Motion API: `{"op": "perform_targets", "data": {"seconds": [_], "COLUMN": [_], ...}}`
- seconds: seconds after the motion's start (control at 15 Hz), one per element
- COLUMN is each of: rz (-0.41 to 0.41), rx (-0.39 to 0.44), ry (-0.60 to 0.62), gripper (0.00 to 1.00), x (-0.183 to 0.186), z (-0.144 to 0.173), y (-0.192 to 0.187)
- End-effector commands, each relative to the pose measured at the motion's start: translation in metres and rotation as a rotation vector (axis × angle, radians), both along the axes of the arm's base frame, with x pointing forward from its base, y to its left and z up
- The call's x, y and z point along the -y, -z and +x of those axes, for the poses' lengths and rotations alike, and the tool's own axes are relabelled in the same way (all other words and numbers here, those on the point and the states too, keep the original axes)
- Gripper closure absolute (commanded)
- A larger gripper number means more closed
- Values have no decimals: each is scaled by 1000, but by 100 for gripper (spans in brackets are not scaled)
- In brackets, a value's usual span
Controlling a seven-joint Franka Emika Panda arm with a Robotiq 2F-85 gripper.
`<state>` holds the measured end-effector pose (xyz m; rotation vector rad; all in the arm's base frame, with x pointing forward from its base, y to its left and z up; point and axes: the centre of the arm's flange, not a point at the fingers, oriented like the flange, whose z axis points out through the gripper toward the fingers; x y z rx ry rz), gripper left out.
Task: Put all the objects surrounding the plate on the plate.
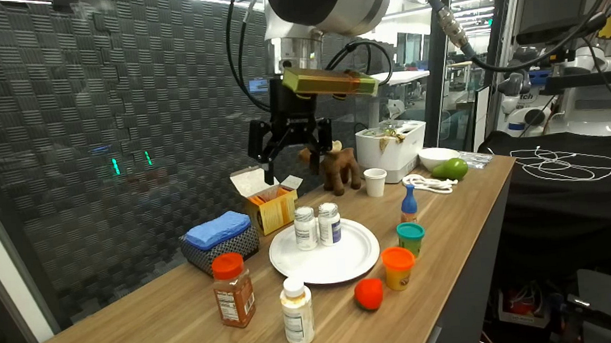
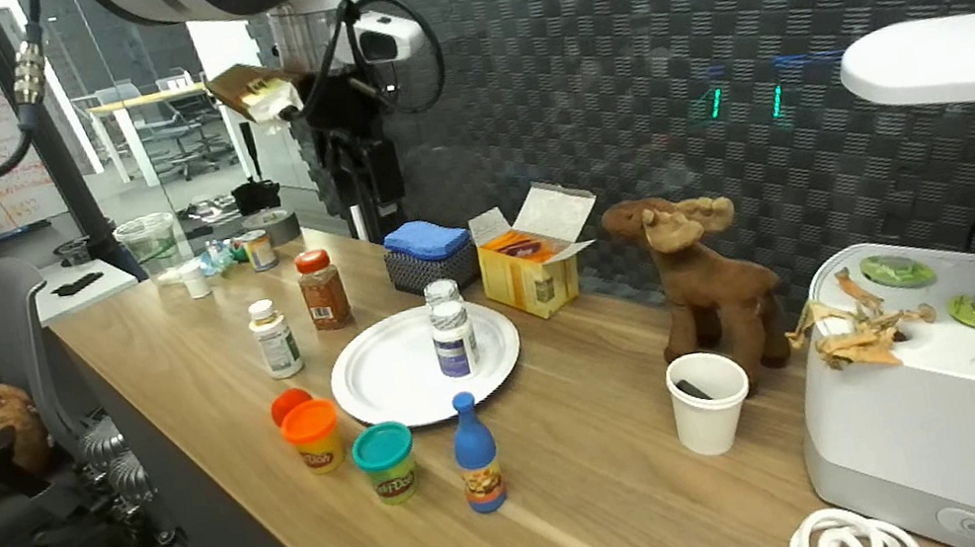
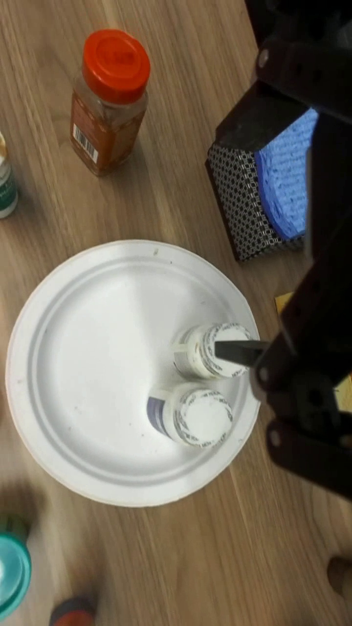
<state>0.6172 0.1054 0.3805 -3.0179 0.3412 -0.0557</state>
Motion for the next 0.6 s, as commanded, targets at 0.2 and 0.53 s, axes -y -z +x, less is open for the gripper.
{"op": "perform_targets", "data": {"seconds": [0.2, 0.53], "rz": [-81, -87], "rx": [4, -55], "ry": [82, 195], "gripper": [0, 0], "x": [3, 47], "z": [-45, -77], "y": [-4, 18]}}
